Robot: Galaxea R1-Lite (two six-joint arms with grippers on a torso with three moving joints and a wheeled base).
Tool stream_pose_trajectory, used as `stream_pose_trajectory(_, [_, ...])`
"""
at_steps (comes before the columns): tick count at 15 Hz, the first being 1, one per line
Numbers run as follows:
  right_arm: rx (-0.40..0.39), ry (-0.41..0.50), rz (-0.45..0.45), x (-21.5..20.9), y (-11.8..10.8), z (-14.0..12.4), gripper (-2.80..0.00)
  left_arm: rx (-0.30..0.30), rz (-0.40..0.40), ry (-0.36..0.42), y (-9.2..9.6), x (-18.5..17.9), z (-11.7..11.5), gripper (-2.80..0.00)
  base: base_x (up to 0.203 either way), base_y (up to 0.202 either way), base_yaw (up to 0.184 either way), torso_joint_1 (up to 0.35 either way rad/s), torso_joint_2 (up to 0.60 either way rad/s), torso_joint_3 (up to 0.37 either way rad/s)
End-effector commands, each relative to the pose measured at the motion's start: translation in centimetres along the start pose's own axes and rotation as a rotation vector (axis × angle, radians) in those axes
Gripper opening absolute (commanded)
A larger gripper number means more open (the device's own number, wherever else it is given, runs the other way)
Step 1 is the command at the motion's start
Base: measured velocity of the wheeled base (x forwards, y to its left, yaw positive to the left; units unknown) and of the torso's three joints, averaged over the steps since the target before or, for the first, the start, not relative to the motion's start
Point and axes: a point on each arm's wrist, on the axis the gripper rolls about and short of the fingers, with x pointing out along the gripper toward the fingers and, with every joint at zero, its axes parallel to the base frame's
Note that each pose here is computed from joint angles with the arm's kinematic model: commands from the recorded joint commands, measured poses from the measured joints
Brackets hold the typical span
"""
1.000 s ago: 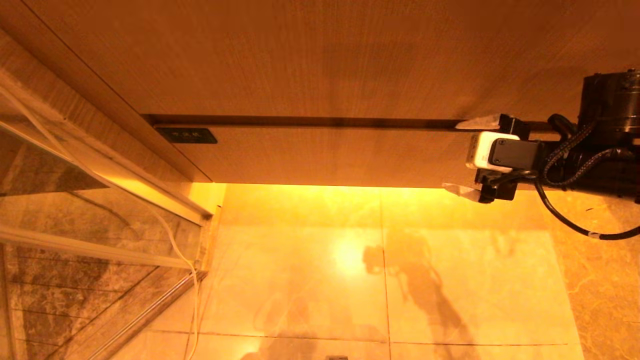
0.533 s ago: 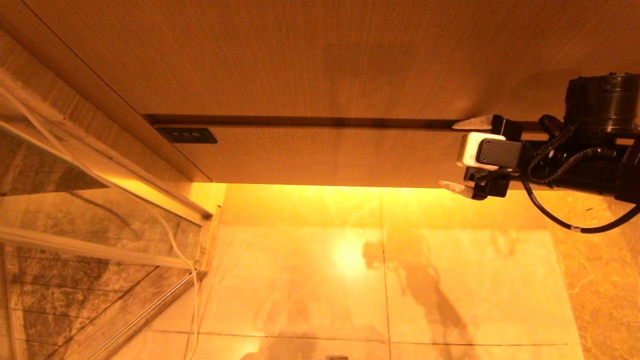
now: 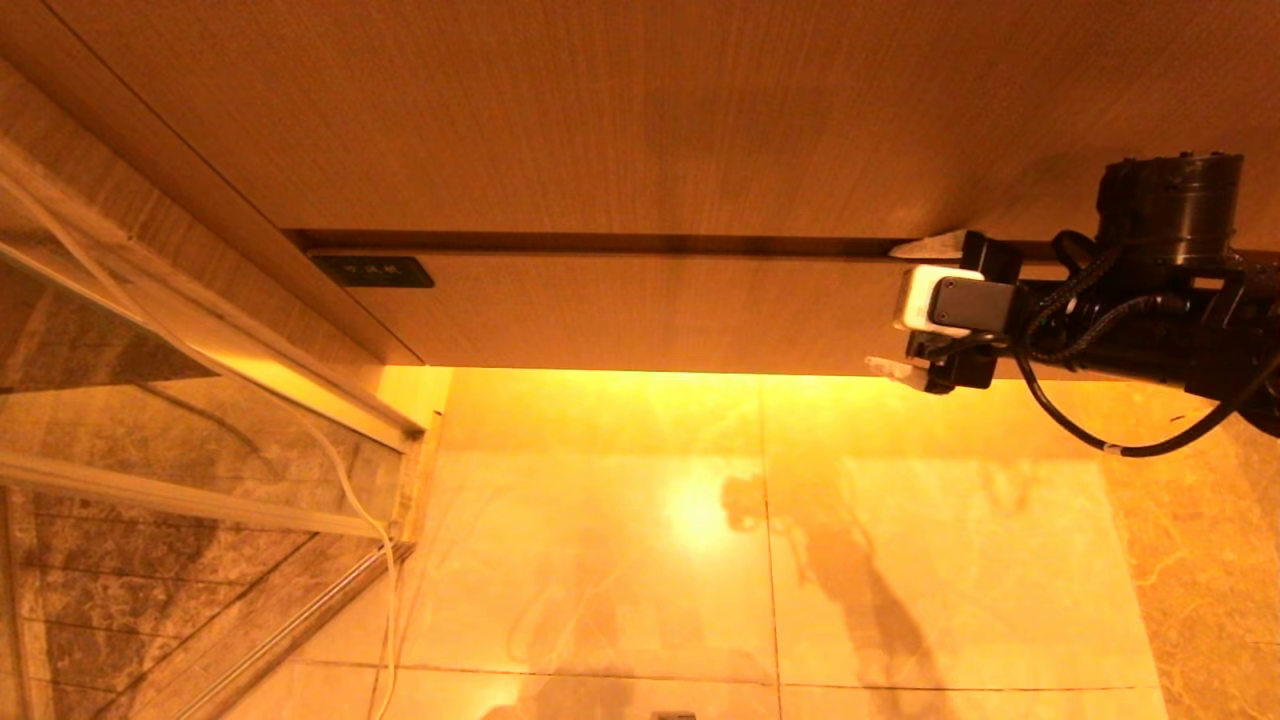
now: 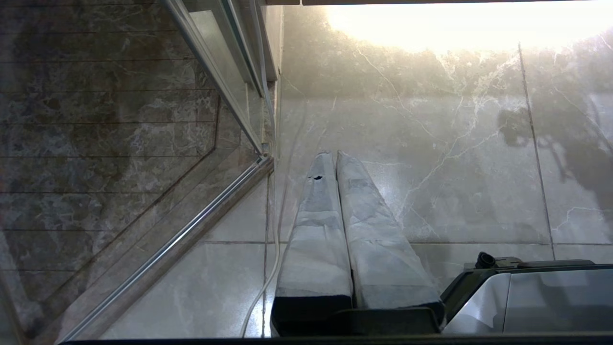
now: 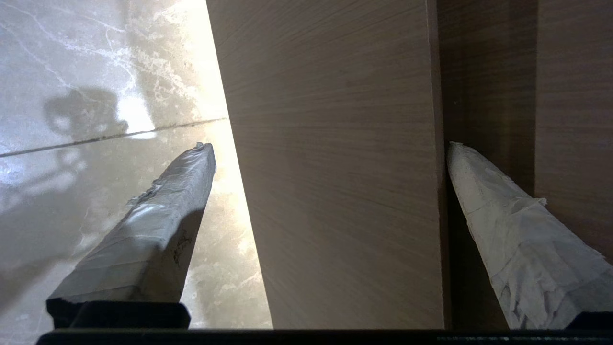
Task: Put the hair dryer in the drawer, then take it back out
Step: Pull open the drawer
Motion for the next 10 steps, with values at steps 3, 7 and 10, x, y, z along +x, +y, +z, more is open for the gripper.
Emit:
stream_pose_trajectory(3, [-0.011,0.004,0.005,0.8,0.3,-0.3,0.00,0.000,0.000,0.001,0.0,0.0,0.0,-2.80,0.000,0.000,0.000,0.000,0.00,0.000])
stream_pose_trajectory(7, [-0.009,0.020,0.048,0.9,1.0,-0.4,0.00,0.000,0.000,0.001,0.0,0.0,0.0,-2.80,0.000,0.000,0.000,0.000,0.00,0.000])
stream_pose_trajectory(10, [0.016,0.045,0.134,0.2,1.4,-0.5,0.00,0.000,0.000,0.001,0.0,0.0,0.0,-2.80,0.000,0.000,0.000,0.000,0.00,0.000])
